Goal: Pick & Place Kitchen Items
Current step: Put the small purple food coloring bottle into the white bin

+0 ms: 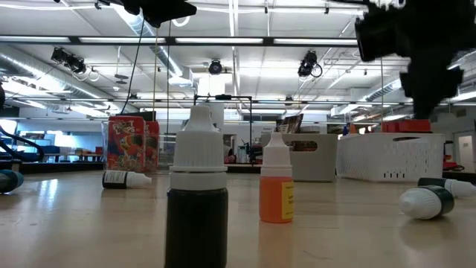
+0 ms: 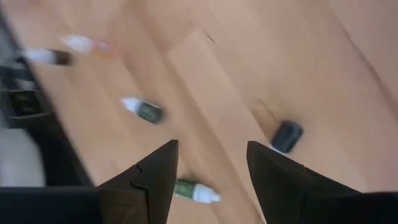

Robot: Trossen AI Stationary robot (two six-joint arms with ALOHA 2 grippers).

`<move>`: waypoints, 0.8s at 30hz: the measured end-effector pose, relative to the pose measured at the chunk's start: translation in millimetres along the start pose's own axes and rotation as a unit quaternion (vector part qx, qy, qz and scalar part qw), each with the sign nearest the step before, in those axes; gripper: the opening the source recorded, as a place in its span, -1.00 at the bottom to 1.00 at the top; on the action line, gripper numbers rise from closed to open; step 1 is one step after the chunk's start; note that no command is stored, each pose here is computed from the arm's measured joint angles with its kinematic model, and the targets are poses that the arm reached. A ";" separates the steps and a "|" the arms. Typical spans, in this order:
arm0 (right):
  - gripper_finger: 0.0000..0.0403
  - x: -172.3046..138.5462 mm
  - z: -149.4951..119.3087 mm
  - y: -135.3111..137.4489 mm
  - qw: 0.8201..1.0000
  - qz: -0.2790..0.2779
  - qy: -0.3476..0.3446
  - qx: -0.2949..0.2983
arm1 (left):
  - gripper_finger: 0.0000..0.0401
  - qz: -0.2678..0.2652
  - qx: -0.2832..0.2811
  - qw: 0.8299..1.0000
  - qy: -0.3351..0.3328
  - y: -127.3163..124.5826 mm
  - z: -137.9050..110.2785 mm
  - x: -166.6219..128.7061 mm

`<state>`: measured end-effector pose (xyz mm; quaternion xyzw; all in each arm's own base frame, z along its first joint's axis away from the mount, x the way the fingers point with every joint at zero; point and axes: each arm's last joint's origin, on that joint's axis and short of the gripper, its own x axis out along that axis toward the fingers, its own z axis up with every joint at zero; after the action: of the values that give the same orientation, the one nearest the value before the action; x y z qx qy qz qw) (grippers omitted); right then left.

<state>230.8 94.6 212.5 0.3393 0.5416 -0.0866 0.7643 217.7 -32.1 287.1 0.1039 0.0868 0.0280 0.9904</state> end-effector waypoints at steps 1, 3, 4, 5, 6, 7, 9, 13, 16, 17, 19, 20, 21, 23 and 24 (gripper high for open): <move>0.00 5.5 -1.5 -0.1 1.000 -0.011 0.009 0.007 | 0.25 0.000 0.000 1.000 0.000 0.0 0.0 0.0; 0.00 16.2 -3.8 -0.8 0.999 -0.033 0.024 0.015 | 0.25 0.000 0.000 1.000 0.000 0.1 0.0 0.0; 0.00 20.6 -5.0 -2.1 0.998 -0.046 0.032 0.019 | 0.25 0.000 0.000 1.000 0.000 0.0 0.0 0.0; 0.00 24.7 -6.4 -4.2 0.997 -0.063 0.041 0.026 | 0.25 0.000 0.000 1.000 0.000 0.0 0.0 0.0; 0.00 28.3 -7.6 -6.5 0.995 -0.080 0.049 0.034 | 0.25 0.000 0.000 1.000 0.000 0.1 0.0 0.0; 0.00 31.7 -8.6 -8.9 0.993 -0.097 0.055 0.043 | 0.25 0.000 0.000 1.000 0.000 0.1 0.0 0.0; 0.00 38.1 -10.4 -12.8 0.988 -0.125 0.066 0.059 | 0.25 0.000 0.000 1.000 -0.001 0.0 0.1 0.0; 0.00 52.4 -11.0 -15.7 0.983 -0.150 0.077 0.072 | 0.25 0.000 0.000 1.000 -0.001 0.0 0.1 0.0; 0.00 62.7 -11.3 -17.5 0.980 -0.163 0.084 0.072 | 0.25 0.000 0.000 1.000 0.000 0.0 0.1 0.0; 0.00 66.0 -11.7 -18.5 0.979 -0.170 0.087 0.072 | 0.25 0.000 0.000 1.000 0.000 0.1 0.1 0.0; 0.00 71.5 -12.4 -20.2 0.977 -0.180 0.093 0.072 | 0.25 0.000 0.000 1.000 0.000 0.0 0.1 0.0; 0.00 72.9 -12.2 -20.3 0.976 -0.183 0.093 0.072 | 0.25 0.000 0.000 1.000 0.000 0.0 0.1 0.0; 0.00 74.2 -12.0 -20.4 0.975 -0.187 0.091 0.073 | 0.25 0.000 0.000 1.000 0.000 0.1 0.1 0.0; 0.00 75.0 -11.9 -20.7 0.975 -0.193 0.083 0.070 | 0.25 0.000 0.000 1.000 0.000 0.1 0.1 0.0; 0.00 75.1 -11.9 -20.6 0.975 -0.194 0.081 0.068 | 0.25 0.000 0.000 1.000 0.000 0.0 0.1 0.0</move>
<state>241.2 104.0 135.1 0.2850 0.6497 -0.2426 0.6617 217.8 -32.1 287.2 0.1040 0.0864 0.0280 0.9904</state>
